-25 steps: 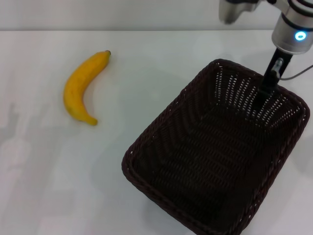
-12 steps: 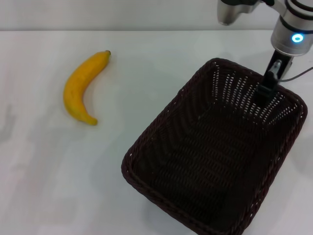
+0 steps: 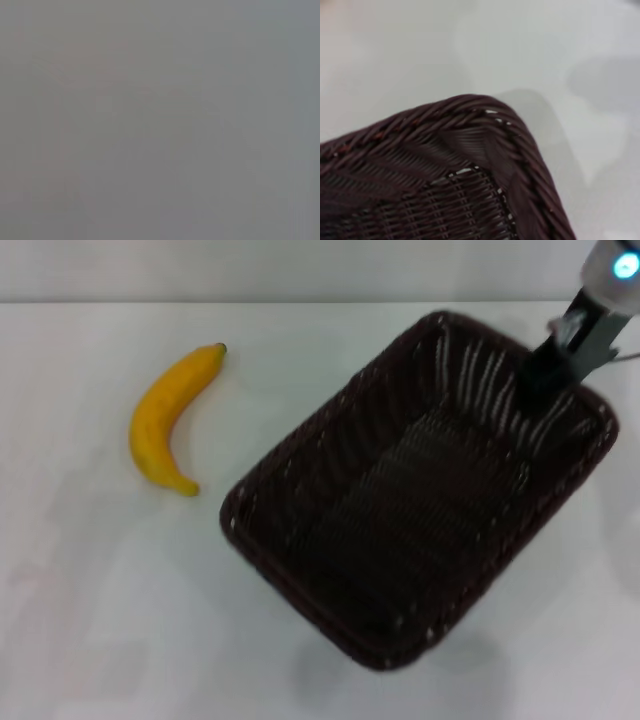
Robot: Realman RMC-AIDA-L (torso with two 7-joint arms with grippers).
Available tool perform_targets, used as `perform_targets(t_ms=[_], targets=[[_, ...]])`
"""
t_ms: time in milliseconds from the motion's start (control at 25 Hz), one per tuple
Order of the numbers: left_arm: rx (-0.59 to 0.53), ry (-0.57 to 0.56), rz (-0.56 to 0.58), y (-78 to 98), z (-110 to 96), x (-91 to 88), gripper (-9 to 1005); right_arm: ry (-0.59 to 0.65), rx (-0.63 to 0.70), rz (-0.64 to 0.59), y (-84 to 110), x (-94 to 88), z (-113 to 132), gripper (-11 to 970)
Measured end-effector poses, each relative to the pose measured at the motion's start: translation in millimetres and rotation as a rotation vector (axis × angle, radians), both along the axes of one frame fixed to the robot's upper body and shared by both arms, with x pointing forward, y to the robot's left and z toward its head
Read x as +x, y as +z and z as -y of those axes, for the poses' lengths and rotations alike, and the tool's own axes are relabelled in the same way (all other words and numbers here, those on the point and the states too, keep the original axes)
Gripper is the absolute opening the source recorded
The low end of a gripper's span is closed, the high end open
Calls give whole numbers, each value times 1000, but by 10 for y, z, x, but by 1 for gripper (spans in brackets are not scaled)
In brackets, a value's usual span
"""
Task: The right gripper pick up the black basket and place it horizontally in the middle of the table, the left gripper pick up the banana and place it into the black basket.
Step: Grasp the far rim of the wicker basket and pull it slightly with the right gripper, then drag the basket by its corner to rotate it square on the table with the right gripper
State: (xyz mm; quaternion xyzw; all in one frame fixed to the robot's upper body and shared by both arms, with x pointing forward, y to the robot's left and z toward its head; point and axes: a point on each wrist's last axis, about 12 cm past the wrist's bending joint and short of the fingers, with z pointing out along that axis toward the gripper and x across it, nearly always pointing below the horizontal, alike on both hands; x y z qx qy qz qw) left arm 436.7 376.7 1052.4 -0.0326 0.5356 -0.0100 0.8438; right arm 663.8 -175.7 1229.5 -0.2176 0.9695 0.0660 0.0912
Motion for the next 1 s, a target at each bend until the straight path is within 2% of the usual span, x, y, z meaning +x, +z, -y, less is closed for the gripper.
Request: perform_targets(t_ms=[240,360,440,720,1000], targets=[[20,2,6,56,-123,2,697,-270,168,-11,178,-57,494,191],[34,0,0,69,-165,5,697,-335,193,-30,144,-143,667,183],[38,-2,-8,69,-178,14,697,-349,193,-52,73,-207,699,177],[45,-7,-30,84,-217,101,697,-262,92,-79,-124,-362,479,169],[44,-12,-28,94,-206,139,697,-212,104,-74,-166,-451,142,160]])
